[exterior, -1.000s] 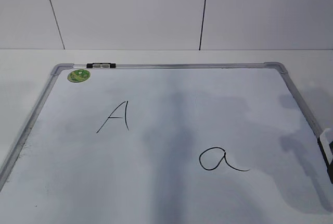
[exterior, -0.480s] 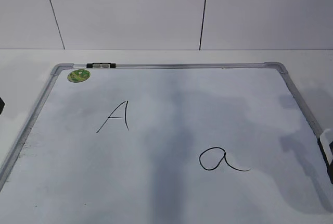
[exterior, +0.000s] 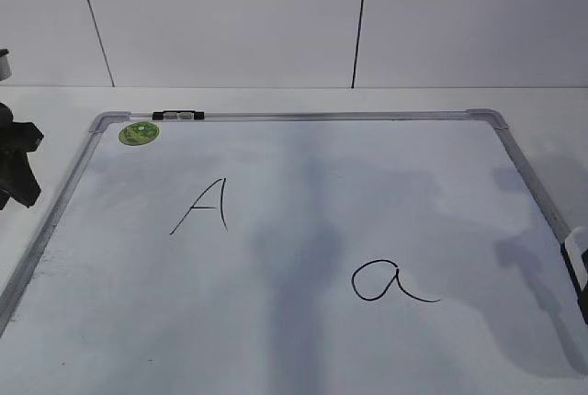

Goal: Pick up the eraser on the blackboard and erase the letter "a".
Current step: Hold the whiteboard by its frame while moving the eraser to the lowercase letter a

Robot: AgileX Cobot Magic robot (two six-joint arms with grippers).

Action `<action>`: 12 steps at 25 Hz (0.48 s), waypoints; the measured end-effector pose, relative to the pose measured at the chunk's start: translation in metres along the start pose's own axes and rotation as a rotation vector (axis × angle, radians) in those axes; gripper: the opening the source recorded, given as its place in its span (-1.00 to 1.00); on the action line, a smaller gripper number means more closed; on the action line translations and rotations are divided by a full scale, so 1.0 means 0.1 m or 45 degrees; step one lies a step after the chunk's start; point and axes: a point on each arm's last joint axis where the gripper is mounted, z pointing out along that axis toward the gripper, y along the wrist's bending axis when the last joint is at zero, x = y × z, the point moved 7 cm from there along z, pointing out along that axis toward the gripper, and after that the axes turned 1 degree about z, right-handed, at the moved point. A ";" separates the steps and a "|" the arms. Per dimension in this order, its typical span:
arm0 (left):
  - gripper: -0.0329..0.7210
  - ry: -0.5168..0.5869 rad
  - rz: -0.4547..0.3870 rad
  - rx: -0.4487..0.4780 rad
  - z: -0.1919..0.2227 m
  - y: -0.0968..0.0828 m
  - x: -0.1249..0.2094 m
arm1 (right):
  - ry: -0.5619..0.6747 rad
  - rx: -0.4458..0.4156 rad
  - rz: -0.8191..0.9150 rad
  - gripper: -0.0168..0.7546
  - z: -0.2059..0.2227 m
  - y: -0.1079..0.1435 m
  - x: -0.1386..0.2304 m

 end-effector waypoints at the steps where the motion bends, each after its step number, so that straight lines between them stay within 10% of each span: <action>1: -0.16 0.012 -0.002 0.001 0.04 0.01 -0.03 | 0.000 0.000 0.000 0.51 0.00 0.00 0.00; 12: -0.31 0.201 -0.028 0.027 0.38 0.07 0.00 | 0.000 0.000 -0.002 0.51 0.00 0.00 0.00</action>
